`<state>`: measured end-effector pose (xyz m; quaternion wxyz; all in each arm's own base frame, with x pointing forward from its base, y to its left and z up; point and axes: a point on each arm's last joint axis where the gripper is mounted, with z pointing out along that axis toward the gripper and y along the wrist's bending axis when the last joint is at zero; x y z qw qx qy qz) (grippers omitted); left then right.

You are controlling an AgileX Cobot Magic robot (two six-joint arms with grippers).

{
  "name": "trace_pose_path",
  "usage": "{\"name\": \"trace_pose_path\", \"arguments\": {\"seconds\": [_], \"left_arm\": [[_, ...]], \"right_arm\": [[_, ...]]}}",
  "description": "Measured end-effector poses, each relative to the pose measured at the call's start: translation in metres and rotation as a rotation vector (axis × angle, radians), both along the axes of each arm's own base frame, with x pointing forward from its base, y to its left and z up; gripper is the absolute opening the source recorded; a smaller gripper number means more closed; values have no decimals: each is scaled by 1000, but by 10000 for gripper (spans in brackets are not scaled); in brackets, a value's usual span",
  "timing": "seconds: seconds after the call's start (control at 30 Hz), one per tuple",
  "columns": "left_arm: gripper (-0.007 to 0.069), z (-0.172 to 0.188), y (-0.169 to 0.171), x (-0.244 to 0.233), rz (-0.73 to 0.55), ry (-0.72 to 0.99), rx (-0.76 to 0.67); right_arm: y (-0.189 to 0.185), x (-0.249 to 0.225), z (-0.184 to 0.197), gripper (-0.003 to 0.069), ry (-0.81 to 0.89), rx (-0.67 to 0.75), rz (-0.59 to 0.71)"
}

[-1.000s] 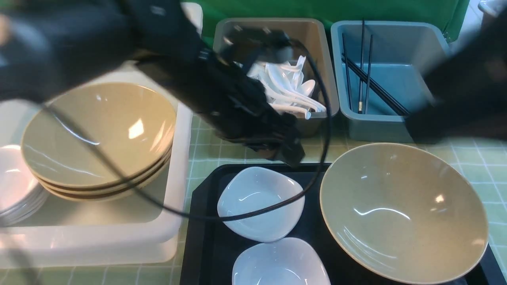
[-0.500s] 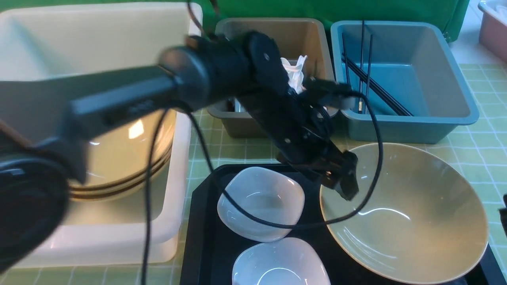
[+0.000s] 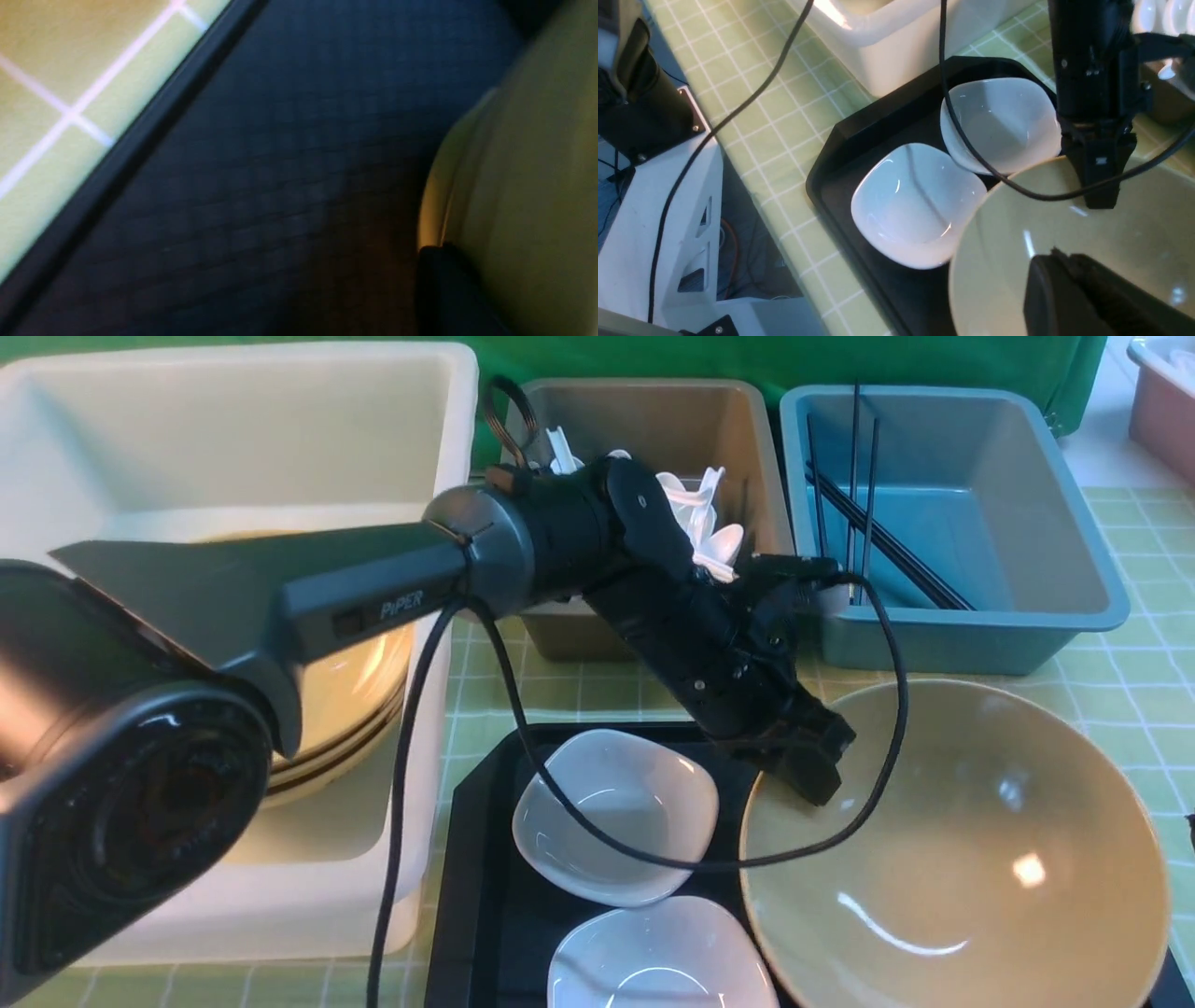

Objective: On green table put chopsticks spoon bowls plates into blue grey white boxes.
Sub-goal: 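Place the tan bowl onto the bowl stack in the left bin with the left gripper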

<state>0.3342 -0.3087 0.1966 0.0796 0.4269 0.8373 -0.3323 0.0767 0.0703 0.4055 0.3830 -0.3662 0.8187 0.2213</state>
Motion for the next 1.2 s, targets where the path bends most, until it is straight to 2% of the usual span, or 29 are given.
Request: {"name": "trace_pose_path", "arguments": {"seconds": [0.13,0.23,0.27,0.37,0.43,0.53,0.57,0.67,0.73,0.8,0.83,0.9,1.03,1.2], "left_arm": [[15,18,10,4,-14,-19,-11],[15,70,35,12,17,-100,-63],[15,73,37,13,21,-105,-67],[15,134,88,20,121,-168,-120],[15,158,122,24,216,-194,-134],[15,202,191,20,419,-285,-125],[15,205,196,19,434,-291,-123],[15,240,284,-2,747,-366,-49],[15,242,311,-11,866,-357,-16],[15,226,363,-32,1111,-263,65],[15,224,367,-33,1127,-252,70],[15,189,407,-46,1288,-117,120],[15,153,424,-53,1358,10,110],[15,126,421,-54,1376,114,53]], "right_arm": [[0,0,1,24,-7,4,-4],[0,2,2,24,-27,17,-11],[0,2,2,24,-29,17,-11],[4,1,6,24,-74,39,38],[6,2,8,24,-93,61,64],[14,10,8,24,-89,96,115],[14,10,8,24,-92,96,121],[29,27,6,25,-68,161,218],[36,34,6,25,-66,201,263],[49,52,6,25,-60,294,341],[49,52,6,25,-66,292,345],[58,71,5,27,-57,321,371],[65,90,9,31,-56,325,362],[79,92,19,36,-125,299,351]]}}
